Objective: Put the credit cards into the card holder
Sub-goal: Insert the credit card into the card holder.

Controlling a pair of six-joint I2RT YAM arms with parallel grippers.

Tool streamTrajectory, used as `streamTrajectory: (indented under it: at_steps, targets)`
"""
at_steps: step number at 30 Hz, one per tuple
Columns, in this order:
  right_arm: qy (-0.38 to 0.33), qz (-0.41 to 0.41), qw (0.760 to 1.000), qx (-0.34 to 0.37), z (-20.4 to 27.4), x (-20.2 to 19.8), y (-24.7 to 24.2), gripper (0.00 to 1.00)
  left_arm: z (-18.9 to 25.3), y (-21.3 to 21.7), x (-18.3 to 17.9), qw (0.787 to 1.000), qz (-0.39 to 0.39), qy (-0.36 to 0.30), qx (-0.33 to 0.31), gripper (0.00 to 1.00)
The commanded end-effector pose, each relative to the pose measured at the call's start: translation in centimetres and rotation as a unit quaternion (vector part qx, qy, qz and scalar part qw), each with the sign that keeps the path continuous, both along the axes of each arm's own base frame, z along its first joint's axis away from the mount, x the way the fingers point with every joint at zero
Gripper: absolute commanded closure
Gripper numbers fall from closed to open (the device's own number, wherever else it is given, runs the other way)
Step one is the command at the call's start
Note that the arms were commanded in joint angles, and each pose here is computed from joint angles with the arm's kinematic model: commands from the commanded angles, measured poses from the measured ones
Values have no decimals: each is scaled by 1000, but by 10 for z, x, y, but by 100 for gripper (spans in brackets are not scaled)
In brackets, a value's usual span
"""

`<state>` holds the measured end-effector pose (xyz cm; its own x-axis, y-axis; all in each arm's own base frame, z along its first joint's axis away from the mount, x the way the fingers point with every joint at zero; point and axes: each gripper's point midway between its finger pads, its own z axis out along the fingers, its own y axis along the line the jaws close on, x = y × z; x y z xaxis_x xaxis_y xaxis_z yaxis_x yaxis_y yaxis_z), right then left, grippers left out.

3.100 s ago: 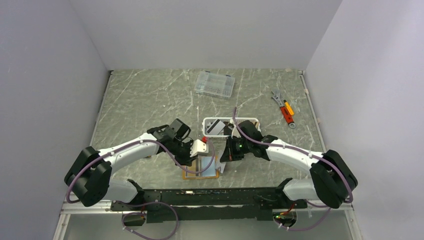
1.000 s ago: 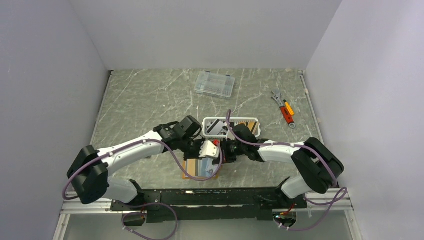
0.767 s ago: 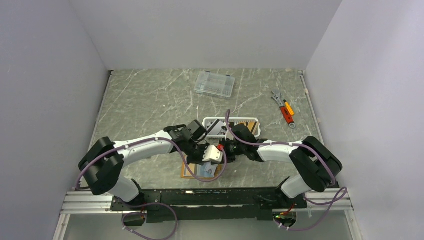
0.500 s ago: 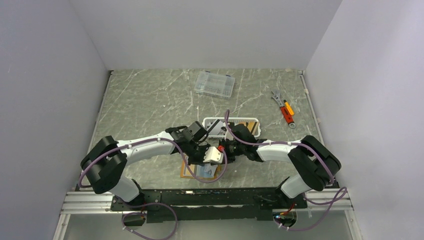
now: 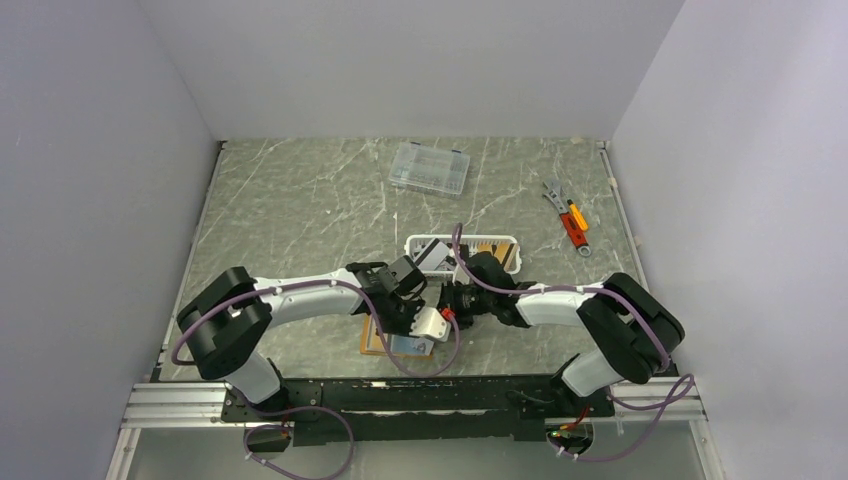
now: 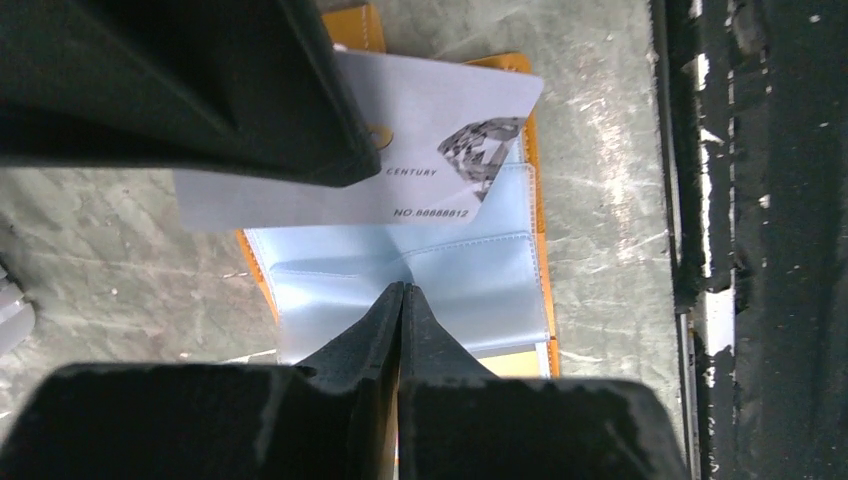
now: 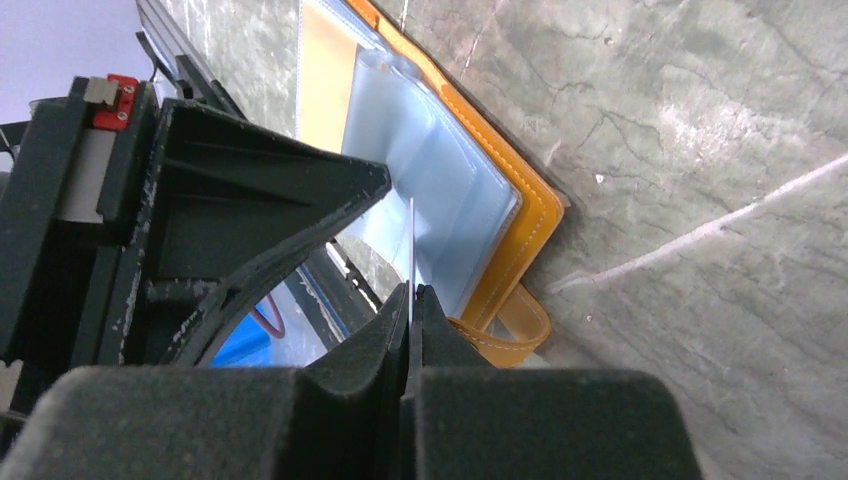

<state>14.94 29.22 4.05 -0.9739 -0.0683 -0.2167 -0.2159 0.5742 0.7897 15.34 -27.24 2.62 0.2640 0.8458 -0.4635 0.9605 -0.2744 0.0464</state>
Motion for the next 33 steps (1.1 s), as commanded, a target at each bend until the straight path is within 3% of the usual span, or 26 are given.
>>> streamTrajectory:
  at_steps: [1, 15, 27, 33]
  targets:
    - [-20, -3, 1000, 17, 10, 3, 0, 100, 4, 15, 10, 999, 5, -39, 25, 94]
    - [-30, -3, 999, 33, 23, 22, 13, 100, 41, 14, 5, 998, 13, -51, -17, 95]
    - [-49, 47, 996, 65, 47, 27, 53, 100, 54, 35, 9, 996, 34, -74, -24, 97]
    - [-21, 66, 995, 72, 35, 24, 63, 100, 60, 58, 14, 996, 37, -74, -27, 97]
